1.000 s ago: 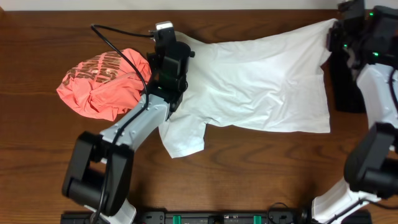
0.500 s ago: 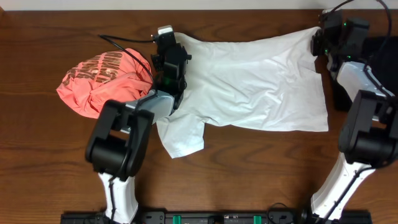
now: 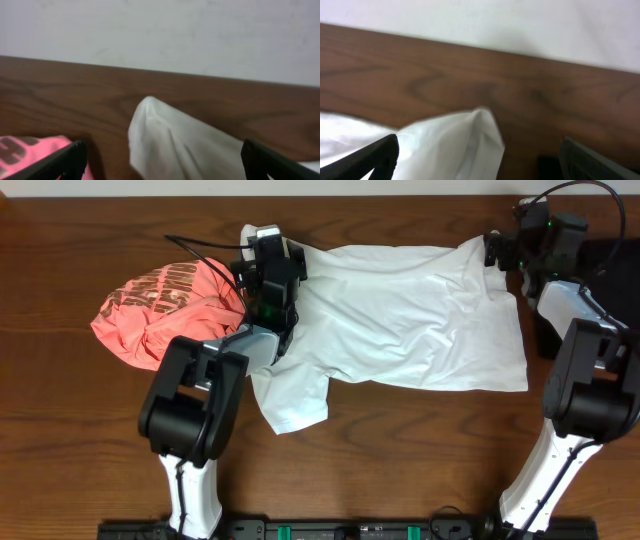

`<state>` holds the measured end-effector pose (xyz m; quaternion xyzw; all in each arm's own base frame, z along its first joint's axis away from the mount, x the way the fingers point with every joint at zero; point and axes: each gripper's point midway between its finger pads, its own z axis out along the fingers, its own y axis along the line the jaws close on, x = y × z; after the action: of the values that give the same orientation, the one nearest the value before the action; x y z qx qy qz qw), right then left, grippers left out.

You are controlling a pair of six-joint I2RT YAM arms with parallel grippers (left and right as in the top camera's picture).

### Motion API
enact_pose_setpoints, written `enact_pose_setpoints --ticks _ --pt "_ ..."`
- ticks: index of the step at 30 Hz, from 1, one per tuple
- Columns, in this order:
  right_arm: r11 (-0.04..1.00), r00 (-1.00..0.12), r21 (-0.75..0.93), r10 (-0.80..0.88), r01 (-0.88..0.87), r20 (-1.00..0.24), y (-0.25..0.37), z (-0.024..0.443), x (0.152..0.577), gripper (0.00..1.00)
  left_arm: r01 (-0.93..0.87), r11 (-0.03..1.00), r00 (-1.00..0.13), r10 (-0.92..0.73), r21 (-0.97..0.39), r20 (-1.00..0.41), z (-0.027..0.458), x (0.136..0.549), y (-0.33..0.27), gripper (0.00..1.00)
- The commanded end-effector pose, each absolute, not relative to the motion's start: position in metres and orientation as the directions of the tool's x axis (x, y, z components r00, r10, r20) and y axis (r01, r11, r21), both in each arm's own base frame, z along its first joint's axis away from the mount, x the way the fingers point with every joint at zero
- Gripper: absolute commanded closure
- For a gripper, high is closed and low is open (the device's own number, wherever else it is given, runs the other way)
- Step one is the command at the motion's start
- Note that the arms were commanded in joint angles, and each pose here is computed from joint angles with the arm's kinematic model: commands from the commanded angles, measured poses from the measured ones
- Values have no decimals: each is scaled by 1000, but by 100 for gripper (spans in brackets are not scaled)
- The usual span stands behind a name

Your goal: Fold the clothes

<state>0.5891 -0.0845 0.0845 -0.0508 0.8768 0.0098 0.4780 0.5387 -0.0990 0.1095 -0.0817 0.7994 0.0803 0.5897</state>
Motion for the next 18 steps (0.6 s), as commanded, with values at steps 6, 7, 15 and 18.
enact_pose_setpoints --ticks 6,7,15,18 --pt "993 -649 90 23 -71 -760 -65 152 533 1 -56 996 -437 38 69 -899 173 495 -108 2" --pt "990 -683 123 45 -66 -729 -60 155 519 1 -24 998 -471 46 65 -881 175 485 -111 2" --pt "943 -870 304 263 139 -417 -39 137 436 1 61 993 -735 -27 -105 -678 160 401 -122 2" --pt "929 -905 297 310 222 -293 -37 119 408 1 2 995 -826 -56 -101 -560 136 375 -114 2"
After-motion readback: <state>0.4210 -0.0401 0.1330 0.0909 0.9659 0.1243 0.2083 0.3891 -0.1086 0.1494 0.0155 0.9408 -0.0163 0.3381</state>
